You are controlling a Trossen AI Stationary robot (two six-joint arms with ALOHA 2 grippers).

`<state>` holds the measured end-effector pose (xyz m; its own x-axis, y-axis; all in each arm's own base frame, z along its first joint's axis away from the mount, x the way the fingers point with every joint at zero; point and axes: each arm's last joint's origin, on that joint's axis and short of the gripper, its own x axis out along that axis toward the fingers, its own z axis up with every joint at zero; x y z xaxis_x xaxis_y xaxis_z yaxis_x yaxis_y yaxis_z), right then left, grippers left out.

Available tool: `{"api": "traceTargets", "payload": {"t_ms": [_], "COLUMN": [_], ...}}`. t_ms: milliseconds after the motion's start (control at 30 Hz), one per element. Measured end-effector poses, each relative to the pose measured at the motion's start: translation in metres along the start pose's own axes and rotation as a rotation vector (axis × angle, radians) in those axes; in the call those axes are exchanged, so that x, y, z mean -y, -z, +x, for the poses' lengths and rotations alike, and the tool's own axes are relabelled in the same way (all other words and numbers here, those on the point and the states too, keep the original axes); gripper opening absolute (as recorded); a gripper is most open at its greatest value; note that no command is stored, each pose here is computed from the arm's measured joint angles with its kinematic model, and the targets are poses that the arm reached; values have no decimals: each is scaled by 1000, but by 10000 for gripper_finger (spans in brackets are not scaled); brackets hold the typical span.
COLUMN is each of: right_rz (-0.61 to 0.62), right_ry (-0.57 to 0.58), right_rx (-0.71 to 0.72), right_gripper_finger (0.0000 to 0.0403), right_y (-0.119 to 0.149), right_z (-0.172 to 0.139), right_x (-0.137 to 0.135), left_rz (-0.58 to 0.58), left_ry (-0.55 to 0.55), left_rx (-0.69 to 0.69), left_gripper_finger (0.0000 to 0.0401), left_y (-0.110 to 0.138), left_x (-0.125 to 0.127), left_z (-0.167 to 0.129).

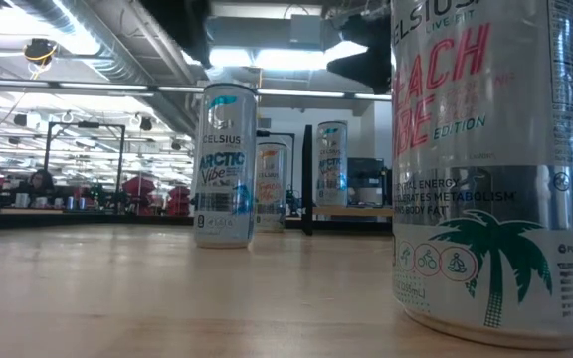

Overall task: Place canned beverage on shelf
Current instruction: Put the blue-white soda can aligned with the other blue-white soda can on the shelf

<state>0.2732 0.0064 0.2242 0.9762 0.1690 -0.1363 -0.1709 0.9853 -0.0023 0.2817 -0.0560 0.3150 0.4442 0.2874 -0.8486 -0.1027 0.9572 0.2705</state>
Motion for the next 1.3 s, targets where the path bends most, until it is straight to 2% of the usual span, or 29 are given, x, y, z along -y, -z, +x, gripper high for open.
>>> {"api": "traceTargets", "payload": {"t_ms": [67, 233, 433, 600, 1033, 1300], "right_rz": [-3, 24, 34, 29, 21, 22], "right_ry": [11, 16, 13, 19, -52, -76], "right_rx": [18, -1, -90, -106, -124, -129], "right_gripper_finger": [308, 308, 308, 308, 308, 308], "right_y": [5, 13, 22, 26, 37, 40], "right_z": [7, 29, 62, 81, 109, 126], "right_x": [1, 5, 10, 13, 15, 15], "left_rz": [-33, -93, -19, -20, -39, -30], "left_ry": [19, 80, 76, 33, 3, -6], "left_rx": [85, 273, 393, 470, 598, 573], "left_gripper_finger": [286, 286, 286, 287, 286, 286], "left_y": [20, 70, 112, 121, 106, 103], "left_x": [2, 10, 20, 18, 15, 22], "left_z": [-3, 13, 53, 74, 83, 101]}}
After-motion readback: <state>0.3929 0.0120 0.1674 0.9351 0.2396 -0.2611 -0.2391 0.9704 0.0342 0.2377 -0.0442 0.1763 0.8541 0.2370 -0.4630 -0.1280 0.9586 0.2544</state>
